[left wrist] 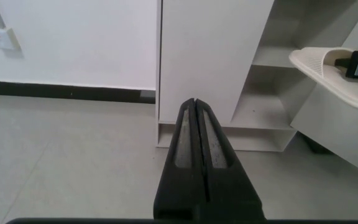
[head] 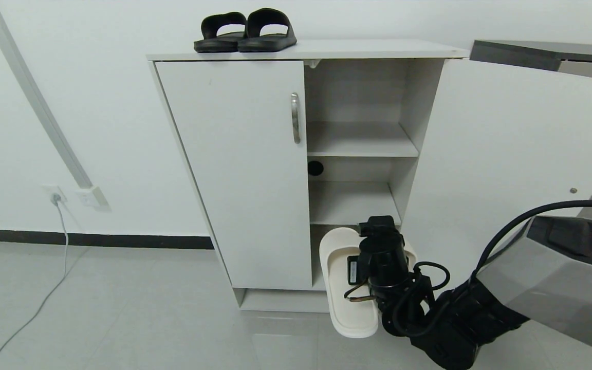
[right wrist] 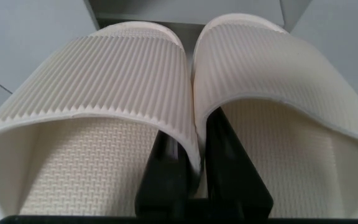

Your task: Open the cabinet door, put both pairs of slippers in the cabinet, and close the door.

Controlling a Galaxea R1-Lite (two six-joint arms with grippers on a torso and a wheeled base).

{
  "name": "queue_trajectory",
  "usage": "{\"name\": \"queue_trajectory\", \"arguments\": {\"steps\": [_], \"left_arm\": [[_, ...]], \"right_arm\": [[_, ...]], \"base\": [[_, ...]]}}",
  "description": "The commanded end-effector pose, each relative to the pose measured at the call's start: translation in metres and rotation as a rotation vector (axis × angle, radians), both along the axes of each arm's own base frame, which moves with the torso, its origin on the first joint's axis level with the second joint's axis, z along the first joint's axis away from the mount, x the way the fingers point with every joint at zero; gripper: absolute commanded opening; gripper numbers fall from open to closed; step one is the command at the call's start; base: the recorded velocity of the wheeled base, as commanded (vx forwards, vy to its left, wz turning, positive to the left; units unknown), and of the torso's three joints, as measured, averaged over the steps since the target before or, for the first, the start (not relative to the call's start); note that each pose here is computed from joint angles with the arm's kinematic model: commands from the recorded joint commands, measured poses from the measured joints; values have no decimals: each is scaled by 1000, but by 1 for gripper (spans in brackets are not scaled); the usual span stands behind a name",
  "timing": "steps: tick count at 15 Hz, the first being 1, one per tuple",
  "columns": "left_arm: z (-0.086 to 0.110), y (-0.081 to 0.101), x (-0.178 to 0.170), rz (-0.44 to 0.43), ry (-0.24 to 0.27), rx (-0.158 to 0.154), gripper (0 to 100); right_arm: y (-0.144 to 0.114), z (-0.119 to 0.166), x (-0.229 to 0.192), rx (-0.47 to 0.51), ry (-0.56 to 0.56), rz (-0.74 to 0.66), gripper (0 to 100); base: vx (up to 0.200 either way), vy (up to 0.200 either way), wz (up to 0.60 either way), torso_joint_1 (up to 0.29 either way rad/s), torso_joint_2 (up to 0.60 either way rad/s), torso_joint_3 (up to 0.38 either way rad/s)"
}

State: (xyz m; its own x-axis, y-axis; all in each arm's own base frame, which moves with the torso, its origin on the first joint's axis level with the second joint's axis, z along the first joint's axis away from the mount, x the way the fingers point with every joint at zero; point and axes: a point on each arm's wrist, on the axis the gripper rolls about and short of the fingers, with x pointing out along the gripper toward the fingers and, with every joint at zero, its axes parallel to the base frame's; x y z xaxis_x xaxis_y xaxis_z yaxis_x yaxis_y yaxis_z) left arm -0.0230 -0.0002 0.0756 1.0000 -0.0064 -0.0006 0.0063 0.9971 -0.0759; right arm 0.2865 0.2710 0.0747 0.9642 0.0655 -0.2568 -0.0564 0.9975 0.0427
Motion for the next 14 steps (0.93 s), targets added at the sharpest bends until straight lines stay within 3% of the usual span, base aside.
{"name": "queue_trajectory", "arguments": {"steps": [1, 4, 14], "left_arm": [[0, 0, 0, 0, 1, -1, 0], [0, 0, 0, 0, 1, -1, 0], [0, 0, 0, 0, -1, 1, 0]], "right_arm": [[2, -3, 1, -3, 3, 2, 0], [5, -3, 3, -11, -3, 6, 0], [4, -4, 25, -12, -36, -26, 0]], "base": [[0, 0, 0, 0, 0, 0], [0, 0, 0, -2, 1, -33], [0, 0, 0, 3, 3, -191]]}}
